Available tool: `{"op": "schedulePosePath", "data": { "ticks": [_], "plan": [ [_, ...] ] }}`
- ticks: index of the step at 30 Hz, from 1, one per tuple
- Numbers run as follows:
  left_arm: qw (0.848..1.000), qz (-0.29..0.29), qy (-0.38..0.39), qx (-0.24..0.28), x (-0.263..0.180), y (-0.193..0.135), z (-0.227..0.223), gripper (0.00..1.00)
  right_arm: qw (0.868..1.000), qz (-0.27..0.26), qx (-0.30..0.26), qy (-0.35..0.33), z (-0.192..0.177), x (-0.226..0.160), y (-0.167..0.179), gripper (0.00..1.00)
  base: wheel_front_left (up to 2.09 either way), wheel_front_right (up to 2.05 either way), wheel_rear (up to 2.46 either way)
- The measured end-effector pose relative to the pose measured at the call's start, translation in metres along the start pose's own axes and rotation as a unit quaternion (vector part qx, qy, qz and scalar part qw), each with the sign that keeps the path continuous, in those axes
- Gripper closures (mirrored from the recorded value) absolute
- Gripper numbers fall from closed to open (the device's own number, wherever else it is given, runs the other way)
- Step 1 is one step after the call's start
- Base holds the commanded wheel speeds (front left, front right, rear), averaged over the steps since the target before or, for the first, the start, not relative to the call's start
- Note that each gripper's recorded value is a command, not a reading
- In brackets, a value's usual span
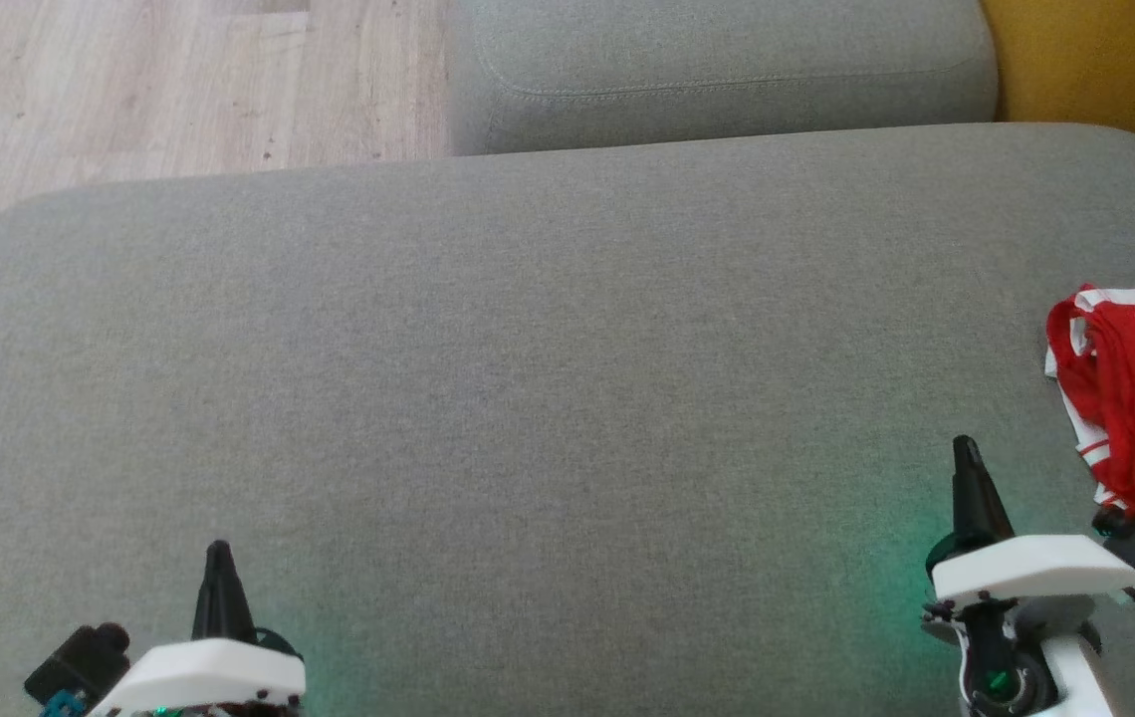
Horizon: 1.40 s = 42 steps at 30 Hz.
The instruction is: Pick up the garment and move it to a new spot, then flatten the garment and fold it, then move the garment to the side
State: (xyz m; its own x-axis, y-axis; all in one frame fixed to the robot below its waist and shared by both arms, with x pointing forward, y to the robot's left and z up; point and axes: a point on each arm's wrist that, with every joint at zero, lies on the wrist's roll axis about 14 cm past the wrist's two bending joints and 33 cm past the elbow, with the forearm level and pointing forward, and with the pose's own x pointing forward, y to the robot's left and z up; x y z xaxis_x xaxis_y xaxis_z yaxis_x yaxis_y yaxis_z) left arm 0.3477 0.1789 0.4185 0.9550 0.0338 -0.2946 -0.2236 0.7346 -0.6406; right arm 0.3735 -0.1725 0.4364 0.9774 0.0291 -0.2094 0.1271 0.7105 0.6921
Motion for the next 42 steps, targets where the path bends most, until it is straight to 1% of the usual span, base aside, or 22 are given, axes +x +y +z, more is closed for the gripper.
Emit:
{"op": "schedulePosePath", "data": {
  "ticks": [10, 21, 36, 42],
  "plan": [
    [0.998, -0.006, 0.001, -0.060, 0.002, -0.004, 0.005, 1.00, 0.998, -0.001, 0.057, -0.008, 0.008, 0.001, 0.000, 1.00, 0.00, 0.00, 0.00],
    [0.992, -0.014, 0.000, -0.125, 0.003, -0.006, 0.010, 1.00, 0.993, 0.002, 0.119, -0.019, 0.018, 0.001, 0.002, 1.00, 0.00, 0.00, 0.00],
    [0.976, -0.030, -0.002, -0.217, 0.006, -0.012, 0.021, 1.00, 0.978, 0.013, 0.208, -0.031, 0.031, 0.001, 0.004, 1.00, 0.00, 0.00, 0.00],
    [0.967, -0.048, -0.004, -0.250, 0.007, -0.019, 0.027, 1.00, 0.970, 0.020, 0.239, -0.035, 0.036, 0.001, 0.006, 1.00, 0.00, 0.00, 0.00]
  ]
}}
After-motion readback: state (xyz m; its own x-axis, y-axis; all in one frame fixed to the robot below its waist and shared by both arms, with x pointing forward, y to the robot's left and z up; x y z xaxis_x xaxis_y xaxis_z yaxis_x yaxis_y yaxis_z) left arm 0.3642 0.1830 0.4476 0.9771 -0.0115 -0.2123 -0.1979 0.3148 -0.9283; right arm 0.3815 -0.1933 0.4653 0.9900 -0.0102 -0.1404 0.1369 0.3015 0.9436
